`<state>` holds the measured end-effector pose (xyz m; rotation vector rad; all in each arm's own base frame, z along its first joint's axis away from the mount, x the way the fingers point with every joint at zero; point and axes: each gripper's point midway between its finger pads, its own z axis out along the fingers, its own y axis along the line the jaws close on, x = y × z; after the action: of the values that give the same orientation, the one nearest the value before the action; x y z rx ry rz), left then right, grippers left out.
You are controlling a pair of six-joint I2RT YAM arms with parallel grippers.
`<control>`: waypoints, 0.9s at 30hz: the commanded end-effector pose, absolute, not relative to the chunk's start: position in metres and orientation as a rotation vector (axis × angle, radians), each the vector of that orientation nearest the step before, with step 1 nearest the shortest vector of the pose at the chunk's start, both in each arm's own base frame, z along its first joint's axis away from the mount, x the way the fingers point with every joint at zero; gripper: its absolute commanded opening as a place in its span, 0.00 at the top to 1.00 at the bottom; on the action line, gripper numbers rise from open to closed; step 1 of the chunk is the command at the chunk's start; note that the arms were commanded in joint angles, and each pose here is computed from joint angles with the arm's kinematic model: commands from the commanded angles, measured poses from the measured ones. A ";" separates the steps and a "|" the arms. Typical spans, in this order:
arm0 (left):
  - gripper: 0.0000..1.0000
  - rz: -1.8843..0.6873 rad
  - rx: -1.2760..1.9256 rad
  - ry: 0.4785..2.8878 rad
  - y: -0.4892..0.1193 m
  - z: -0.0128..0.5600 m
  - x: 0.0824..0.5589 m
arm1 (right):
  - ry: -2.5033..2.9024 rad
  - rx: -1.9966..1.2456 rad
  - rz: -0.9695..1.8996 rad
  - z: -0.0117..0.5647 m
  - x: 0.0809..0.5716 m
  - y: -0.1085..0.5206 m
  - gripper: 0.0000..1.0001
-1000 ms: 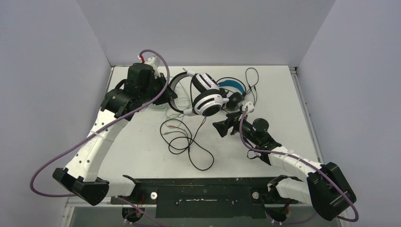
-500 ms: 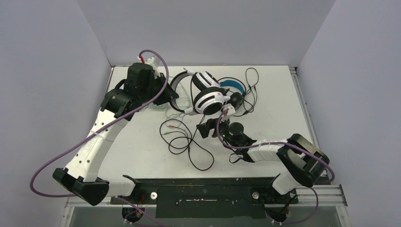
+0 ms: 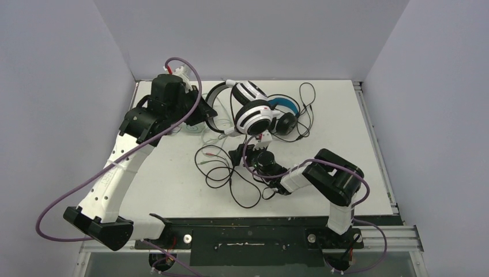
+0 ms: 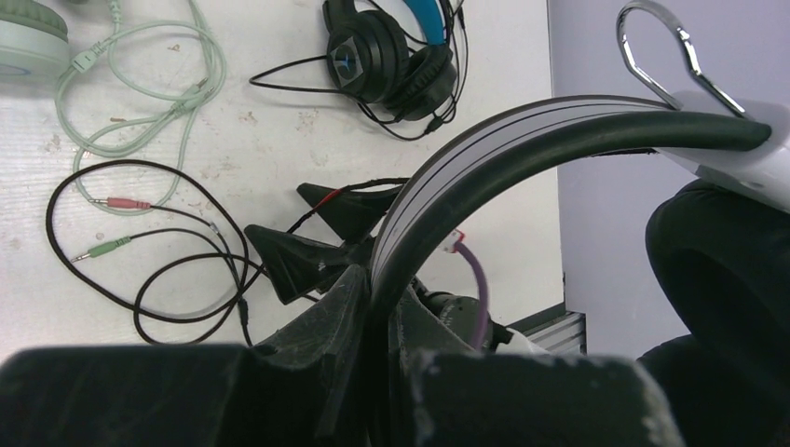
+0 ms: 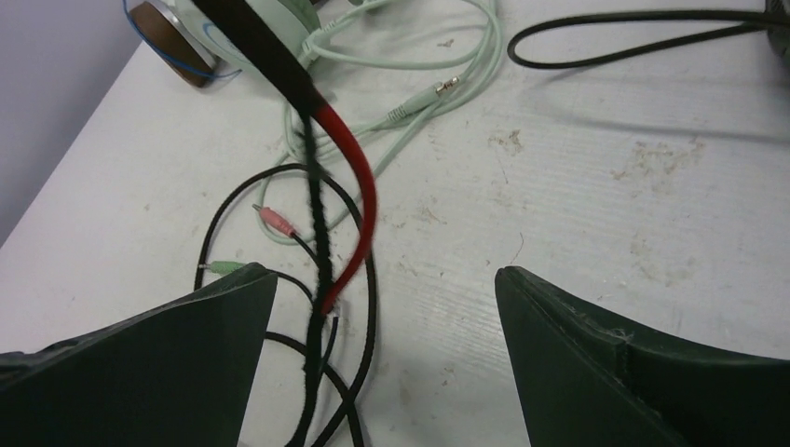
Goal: Wrap the headphones
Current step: Wrap the headphones cable around the headphones.
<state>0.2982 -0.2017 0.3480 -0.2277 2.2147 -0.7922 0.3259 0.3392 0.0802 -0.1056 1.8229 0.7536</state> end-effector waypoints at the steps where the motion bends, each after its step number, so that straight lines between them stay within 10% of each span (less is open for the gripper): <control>1: 1.00 -0.945 -0.240 2.023 -0.208 0.413 0.300 | 1.728 -0.066 0.817 0.095 0.338 0.356 0.12; 11: 1.00 -0.904 -0.325 1.993 -0.197 0.419 0.323 | 1.690 -0.194 0.862 0.098 0.318 0.361 0.89; 27: 1.00 -0.577 -0.688 1.893 -0.111 0.414 0.420 | 1.566 -0.657 1.046 0.123 0.188 0.374 0.94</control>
<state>0.3970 -0.1313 0.3540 -0.6111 2.1340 -0.5832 0.2216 0.3668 0.1047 -0.5203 1.6562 0.9544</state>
